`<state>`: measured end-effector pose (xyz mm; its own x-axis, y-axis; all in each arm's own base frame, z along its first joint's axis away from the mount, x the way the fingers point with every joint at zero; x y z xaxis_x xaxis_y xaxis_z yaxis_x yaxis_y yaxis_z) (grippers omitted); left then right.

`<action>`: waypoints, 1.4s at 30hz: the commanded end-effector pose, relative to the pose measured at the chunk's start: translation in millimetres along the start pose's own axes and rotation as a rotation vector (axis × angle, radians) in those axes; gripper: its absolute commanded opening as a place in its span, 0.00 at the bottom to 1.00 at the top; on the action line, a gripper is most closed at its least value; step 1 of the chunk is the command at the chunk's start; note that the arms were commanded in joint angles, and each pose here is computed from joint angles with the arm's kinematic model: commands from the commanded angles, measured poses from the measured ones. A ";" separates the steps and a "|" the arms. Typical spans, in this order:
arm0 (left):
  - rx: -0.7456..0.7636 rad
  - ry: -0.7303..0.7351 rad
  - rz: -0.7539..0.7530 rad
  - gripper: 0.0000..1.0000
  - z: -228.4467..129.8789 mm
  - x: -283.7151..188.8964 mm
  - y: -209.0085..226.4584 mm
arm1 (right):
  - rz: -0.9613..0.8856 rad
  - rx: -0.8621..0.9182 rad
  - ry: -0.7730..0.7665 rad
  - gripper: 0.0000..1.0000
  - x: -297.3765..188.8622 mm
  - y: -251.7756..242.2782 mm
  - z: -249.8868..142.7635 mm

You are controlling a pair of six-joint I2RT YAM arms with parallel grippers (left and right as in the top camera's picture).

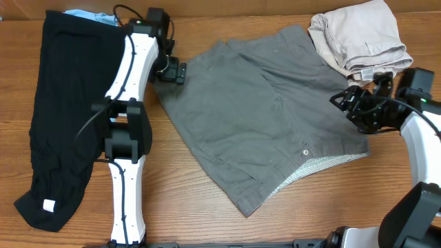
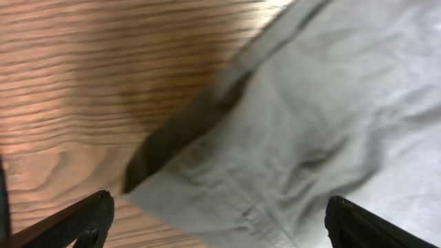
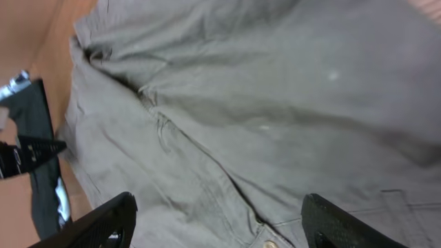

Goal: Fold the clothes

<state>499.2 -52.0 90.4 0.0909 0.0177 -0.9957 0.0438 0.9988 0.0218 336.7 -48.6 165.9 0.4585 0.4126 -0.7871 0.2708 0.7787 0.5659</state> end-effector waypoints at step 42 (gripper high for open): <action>-0.331 0.427 0.305 0.04 -120.4 -43.2 67.8 | -0.145 -0.224 0.038 0.60 37.9 61.0 -24.2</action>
<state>383.2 14.2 75.0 -0.4564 0.2313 -0.8592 -0.1766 0.9229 0.3423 343.9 26.5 155.7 0.3664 0.3132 -0.8762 0.1367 0.9133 0.3836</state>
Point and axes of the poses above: each gripper's point midway between its finger pads, its own x axis out along the fingers, its own y axis along the line the jaws close on, z = x × y, the point moved 5 cm from there along -x, back along the fingers, and after that the axes turned 3 degrees about -x, right-handed, at the moved point
